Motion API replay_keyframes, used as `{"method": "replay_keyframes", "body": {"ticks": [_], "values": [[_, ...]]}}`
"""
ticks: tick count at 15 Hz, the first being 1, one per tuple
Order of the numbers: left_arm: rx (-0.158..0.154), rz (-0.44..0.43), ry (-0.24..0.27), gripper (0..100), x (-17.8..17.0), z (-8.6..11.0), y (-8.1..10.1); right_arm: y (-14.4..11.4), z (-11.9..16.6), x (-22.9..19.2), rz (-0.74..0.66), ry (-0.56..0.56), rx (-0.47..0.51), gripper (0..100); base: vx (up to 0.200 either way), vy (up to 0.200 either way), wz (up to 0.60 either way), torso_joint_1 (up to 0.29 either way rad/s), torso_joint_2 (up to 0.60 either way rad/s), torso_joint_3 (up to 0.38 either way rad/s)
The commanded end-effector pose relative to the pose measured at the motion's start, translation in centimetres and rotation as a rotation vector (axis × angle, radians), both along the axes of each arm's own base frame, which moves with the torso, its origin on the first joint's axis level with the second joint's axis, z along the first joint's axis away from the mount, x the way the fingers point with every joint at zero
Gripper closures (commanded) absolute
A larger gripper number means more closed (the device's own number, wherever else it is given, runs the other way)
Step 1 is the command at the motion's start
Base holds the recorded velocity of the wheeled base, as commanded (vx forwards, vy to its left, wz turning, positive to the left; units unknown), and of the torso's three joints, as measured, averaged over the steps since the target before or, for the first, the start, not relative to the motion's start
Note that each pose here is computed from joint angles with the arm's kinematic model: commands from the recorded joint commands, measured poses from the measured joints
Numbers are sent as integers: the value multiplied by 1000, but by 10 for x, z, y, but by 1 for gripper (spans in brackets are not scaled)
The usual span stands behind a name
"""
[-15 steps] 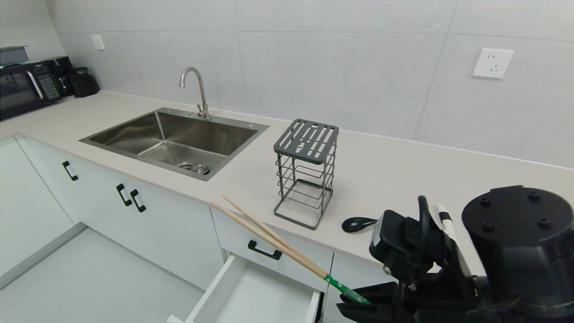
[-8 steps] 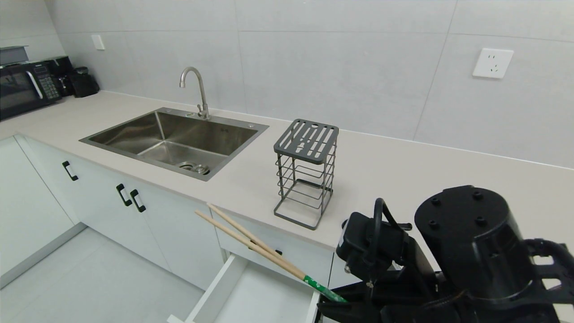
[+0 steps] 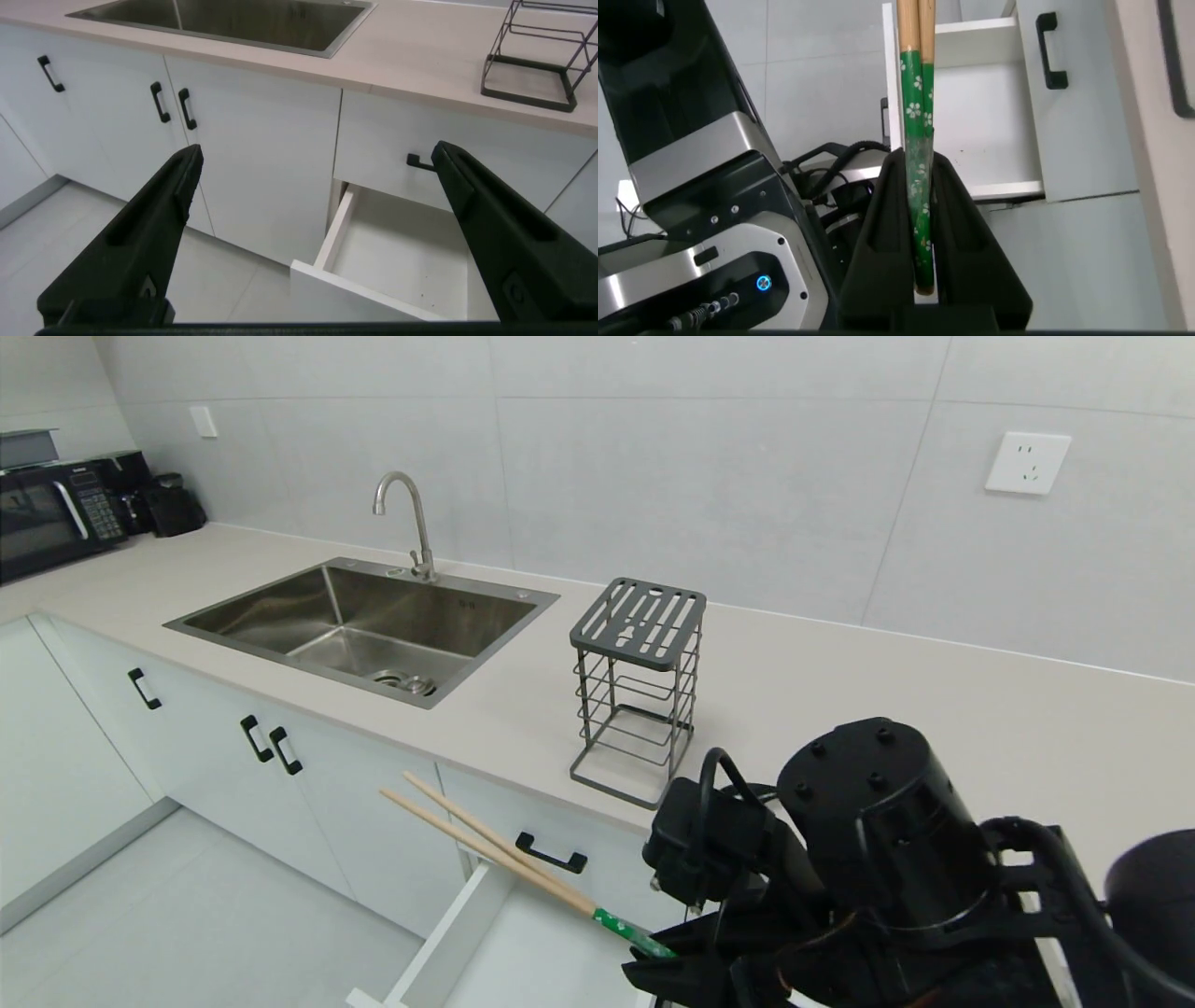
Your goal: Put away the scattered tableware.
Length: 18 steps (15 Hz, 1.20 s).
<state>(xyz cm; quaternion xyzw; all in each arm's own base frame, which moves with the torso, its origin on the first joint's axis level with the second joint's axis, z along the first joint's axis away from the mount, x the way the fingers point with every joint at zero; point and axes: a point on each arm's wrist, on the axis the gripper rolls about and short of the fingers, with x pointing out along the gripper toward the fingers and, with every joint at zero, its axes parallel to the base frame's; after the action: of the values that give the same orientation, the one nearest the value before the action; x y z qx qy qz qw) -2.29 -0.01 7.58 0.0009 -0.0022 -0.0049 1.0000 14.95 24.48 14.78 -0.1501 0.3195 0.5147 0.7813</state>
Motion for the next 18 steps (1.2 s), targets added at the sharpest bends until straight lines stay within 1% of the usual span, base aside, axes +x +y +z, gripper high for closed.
{"method": "replay_keyframes", "body": {"ticks": [1, 6, 12, 18], "values": [[0, -1, 1, 0, 0, 0, 0, 10, -5, 6, 5, 11, -9, 100, 0, 0, 0, -217, 427, 203], [0, -1, 1, 0, 0, 0, 0, 24, -7, 14, 16, 10, -2, 100, 0, 0, 0, -257, 504, 243], [0, -1, 1, 0, 0, 0, 0, 27, -11, 16, 15, 15, -9, 100, 0, 0, 0, -260, 505, 242], [0, 1, 1, 0, 0, 0, 0, 37, -17, 22, 15, 21, -18, 100, 0, 0, 0, -250, 477, 221]]}}
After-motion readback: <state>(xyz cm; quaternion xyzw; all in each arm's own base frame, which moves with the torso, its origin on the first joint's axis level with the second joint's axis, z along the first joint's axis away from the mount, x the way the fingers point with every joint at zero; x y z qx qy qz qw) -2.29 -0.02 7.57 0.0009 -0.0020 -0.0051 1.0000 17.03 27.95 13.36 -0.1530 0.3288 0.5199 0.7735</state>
